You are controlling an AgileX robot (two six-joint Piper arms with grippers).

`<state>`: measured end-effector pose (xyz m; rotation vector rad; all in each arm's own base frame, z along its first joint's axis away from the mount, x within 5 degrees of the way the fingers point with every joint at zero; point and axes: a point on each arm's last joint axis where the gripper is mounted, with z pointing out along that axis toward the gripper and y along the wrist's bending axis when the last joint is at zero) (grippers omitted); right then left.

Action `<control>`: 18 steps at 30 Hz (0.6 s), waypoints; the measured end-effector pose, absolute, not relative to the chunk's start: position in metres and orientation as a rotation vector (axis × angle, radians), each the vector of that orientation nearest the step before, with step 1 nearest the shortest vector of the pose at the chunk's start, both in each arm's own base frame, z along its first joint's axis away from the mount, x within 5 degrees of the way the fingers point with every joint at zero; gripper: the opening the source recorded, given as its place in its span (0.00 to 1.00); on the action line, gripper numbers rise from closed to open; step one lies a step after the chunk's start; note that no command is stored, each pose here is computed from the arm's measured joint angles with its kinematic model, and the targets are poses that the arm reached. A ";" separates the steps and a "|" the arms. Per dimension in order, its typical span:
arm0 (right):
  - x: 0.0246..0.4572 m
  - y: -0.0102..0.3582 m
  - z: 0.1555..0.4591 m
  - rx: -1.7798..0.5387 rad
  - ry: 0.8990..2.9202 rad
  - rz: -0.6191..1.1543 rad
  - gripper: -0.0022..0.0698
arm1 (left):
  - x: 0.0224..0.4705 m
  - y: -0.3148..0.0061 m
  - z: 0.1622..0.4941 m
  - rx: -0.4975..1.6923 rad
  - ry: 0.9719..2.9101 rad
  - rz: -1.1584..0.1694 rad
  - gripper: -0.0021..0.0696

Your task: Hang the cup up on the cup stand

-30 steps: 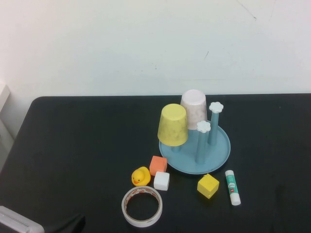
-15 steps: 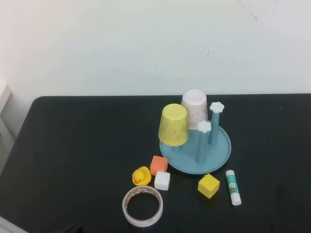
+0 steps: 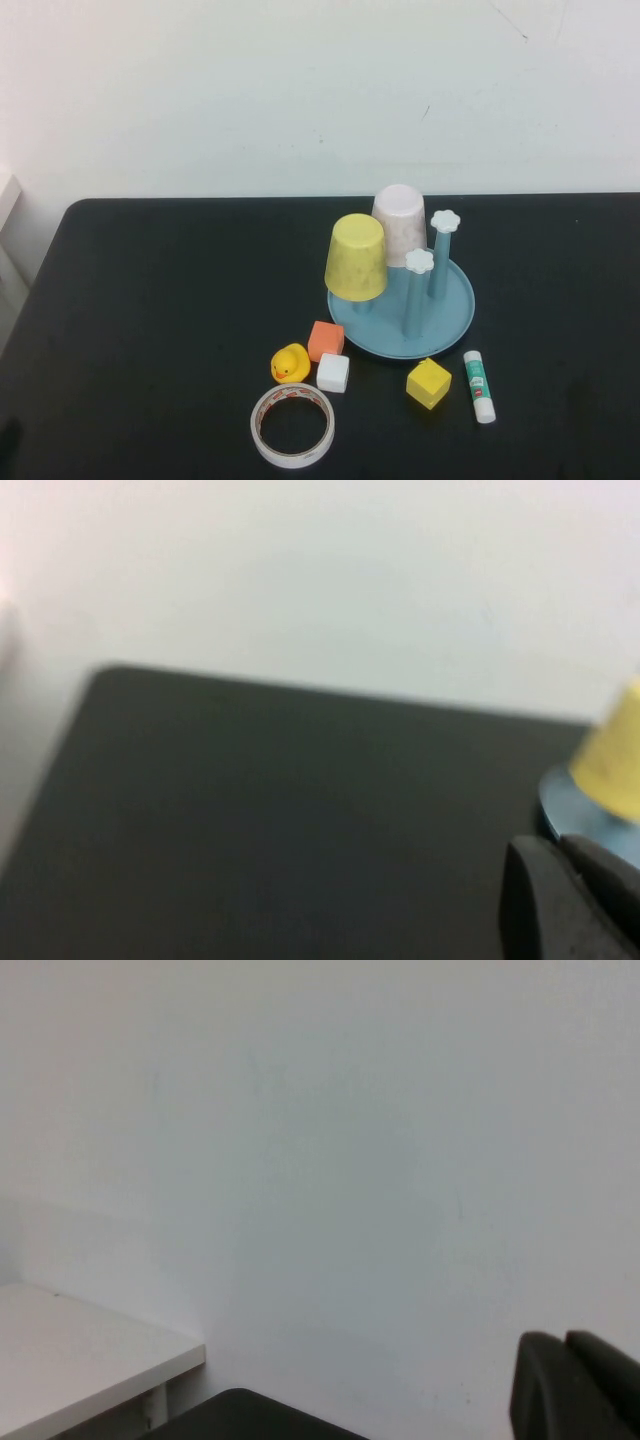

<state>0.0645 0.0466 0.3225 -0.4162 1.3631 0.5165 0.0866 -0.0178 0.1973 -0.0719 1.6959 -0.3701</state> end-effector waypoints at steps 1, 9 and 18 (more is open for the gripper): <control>0.065 0.046 0.322 -0.415 1.364 0.515 0.03 | 0.085 -0.015 0.199 -0.091 1.672 -0.358 0.03; 0.065 0.046 0.322 -0.406 1.368 0.507 0.03 | 0.073 -0.005 0.210 -0.165 1.522 -0.303 0.03; 0.066 0.044 0.322 -0.389 1.375 0.491 0.03 | 0.073 -0.007 0.204 -0.156 1.590 -0.306 0.03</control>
